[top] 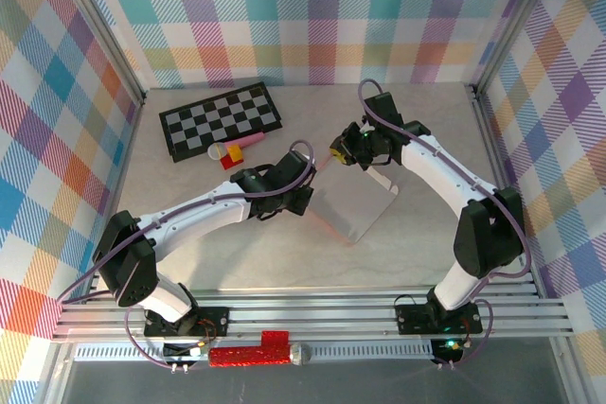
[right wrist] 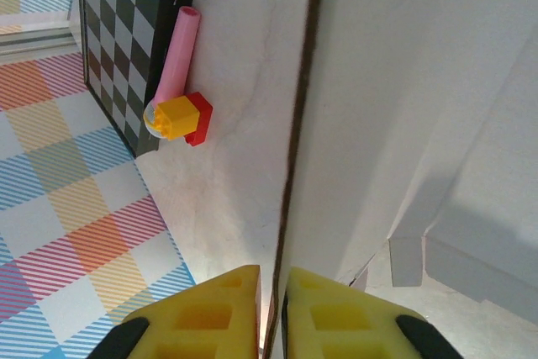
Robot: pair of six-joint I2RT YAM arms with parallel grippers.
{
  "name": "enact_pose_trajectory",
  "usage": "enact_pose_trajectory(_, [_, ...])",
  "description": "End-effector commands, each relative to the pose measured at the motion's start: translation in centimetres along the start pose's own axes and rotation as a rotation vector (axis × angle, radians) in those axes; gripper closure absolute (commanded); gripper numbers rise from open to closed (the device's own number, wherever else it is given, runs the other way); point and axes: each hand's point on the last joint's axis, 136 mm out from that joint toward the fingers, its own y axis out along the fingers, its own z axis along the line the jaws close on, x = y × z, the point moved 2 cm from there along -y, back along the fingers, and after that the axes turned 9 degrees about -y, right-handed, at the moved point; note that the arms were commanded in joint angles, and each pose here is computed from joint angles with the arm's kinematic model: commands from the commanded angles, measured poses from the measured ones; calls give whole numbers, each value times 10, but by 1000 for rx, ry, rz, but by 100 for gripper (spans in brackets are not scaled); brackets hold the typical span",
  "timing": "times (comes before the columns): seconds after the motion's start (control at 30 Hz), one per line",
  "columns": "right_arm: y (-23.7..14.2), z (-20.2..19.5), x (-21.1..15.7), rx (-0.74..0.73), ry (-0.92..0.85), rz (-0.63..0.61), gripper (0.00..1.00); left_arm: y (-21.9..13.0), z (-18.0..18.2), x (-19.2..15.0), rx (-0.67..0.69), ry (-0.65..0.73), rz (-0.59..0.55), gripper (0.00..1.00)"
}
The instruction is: Fold the paper box
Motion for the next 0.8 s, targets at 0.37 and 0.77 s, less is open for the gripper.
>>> enact_pose_trajectory(0.37, [-11, 10, 3, 35, -18, -38, 87, -3, 5, -5, -9, -25, 24, 100])
enact_pose_trajectory(0.77, [2, 2, 5, 52, 82, -47, 100, -14, 26, -1, 6, -129, 2, 72])
